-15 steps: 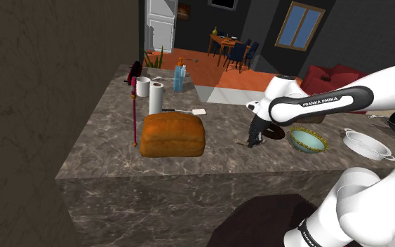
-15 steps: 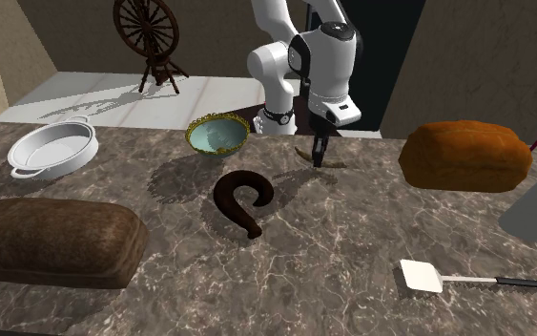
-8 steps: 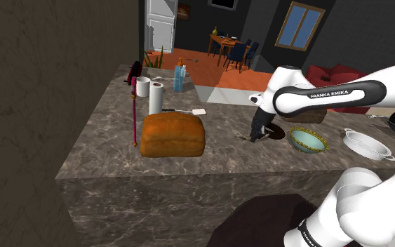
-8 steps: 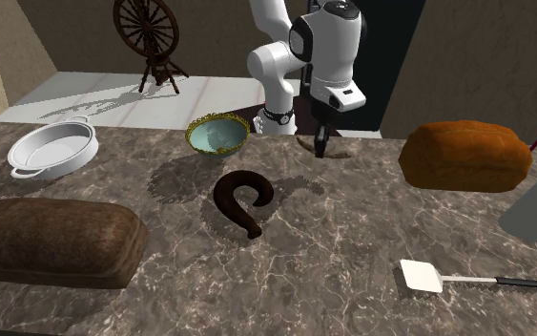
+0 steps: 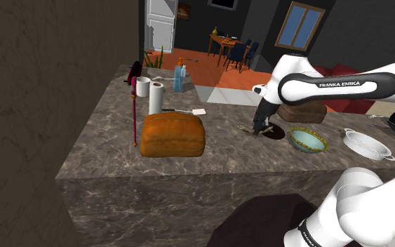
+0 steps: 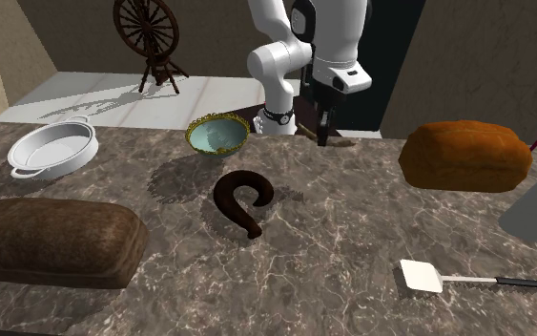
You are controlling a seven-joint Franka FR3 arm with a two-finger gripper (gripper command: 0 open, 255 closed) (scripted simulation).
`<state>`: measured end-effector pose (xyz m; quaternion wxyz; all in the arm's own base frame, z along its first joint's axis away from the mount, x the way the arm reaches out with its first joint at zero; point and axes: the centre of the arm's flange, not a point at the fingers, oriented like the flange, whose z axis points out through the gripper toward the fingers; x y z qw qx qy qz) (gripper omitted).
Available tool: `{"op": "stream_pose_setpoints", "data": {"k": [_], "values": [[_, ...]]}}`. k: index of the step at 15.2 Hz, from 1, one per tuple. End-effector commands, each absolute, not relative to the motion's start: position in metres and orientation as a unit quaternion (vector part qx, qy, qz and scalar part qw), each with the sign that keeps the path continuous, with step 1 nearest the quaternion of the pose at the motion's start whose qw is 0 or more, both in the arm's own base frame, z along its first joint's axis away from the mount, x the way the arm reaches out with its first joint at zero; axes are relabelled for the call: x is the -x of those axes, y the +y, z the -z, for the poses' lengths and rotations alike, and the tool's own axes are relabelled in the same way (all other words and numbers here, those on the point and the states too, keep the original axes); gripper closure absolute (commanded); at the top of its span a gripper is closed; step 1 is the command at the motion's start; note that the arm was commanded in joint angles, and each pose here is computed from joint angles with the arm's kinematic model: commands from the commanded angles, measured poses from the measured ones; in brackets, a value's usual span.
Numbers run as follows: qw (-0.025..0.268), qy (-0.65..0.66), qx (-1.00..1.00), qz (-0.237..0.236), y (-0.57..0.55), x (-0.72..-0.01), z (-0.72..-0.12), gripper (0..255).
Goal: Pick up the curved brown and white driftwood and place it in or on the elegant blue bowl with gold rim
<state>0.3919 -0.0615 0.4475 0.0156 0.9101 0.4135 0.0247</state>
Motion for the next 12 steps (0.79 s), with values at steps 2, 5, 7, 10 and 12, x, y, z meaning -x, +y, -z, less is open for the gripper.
{"op": "stream_pose_setpoints", "data": {"k": [2, 5, 7, 10, 12], "values": [[0.016, 0.414, -0.910, -0.024, -0.062, -0.391, -0.464, 255], [0.016, 0.414, -0.910, -0.024, -0.062, -0.391, -0.480, 255], [0.016, 0.414, -0.910, -0.024, -0.062, -0.391, -0.490, 255], [0.016, 0.414, -0.910, -0.024, -0.062, -0.391, -0.506, 255], [0.016, 0.414, -0.910, -0.024, -0.062, -0.391, -0.517, 255]]}}
